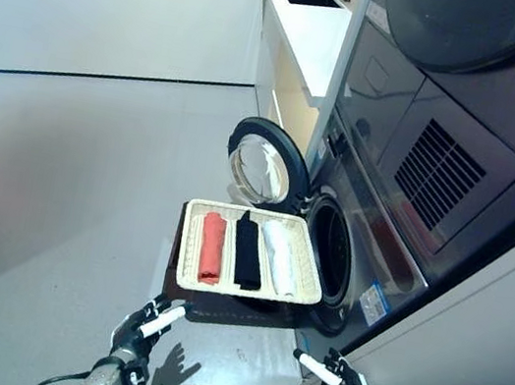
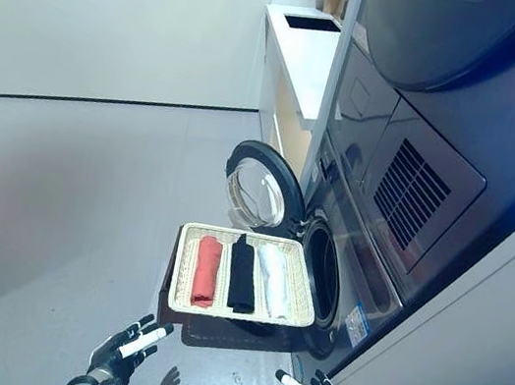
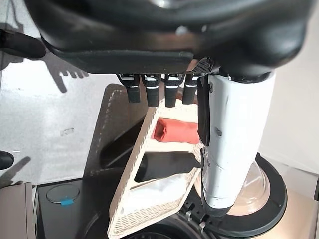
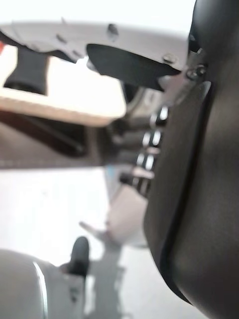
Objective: Pick up the clothes and place them into the washing machine
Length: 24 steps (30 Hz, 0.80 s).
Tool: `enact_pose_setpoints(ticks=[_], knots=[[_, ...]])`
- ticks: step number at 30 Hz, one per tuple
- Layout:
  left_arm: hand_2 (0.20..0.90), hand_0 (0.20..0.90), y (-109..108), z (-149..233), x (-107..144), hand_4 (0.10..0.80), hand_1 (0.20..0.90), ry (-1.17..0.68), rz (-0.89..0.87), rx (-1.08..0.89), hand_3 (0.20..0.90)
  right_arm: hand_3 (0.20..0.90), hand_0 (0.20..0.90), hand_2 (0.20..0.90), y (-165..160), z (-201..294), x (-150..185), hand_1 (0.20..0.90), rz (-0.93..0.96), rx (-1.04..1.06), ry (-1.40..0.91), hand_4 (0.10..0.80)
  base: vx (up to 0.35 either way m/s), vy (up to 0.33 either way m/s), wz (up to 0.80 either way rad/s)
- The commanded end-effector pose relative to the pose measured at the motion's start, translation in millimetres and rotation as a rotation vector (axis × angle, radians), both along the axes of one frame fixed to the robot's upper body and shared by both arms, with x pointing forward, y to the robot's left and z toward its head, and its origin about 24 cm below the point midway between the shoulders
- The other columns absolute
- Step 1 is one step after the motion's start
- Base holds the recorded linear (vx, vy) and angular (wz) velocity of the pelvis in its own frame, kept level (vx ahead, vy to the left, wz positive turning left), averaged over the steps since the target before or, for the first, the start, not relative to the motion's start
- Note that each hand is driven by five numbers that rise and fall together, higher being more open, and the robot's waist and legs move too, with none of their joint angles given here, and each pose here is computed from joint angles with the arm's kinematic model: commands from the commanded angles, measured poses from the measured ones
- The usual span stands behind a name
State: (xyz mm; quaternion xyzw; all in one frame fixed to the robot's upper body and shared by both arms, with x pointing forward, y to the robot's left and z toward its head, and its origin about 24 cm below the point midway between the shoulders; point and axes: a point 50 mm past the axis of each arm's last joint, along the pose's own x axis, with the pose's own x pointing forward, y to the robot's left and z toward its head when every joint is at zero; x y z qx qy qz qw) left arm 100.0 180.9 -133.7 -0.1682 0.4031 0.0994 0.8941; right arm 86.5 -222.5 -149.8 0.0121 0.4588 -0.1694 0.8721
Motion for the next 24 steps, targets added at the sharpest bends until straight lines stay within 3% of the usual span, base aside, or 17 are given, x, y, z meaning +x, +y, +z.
enact_pose_setpoints(ticks=[1, 14, 24], knots=[[0.900, 0.900, 12.8, 22.1, 45.4, 0.800, 0.900, -0.199, 0.002, 0.044, 0.900, 0.900, 0.900, 0.900, 2.7, 15.9, 45.7, 0.900, 0.013, 0.002, -0.183, 0.800, -0.028, -0.038, 0.05], [0.900, 0.900, 12.6, 24.1, 47.8, 0.800, 0.900, -0.211, -0.009, 0.048, 0.900, 0.900, 0.900, 0.900, -10.9, 16.4, 41.9, 0.900, -0.012, -0.034, -0.165, 0.800, -0.015, 0.001, 0.03], [0.900, 0.900, 10.5, 27.3, 55.4, 0.800, 0.900, -0.236, -0.017, 0.051, 0.900, 0.900, 0.900, 0.900, -11.0, 16.3, 48.0, 0.900, -0.042, -0.016, -0.165, 0.800, 0.052, 0.103, -0.01]])
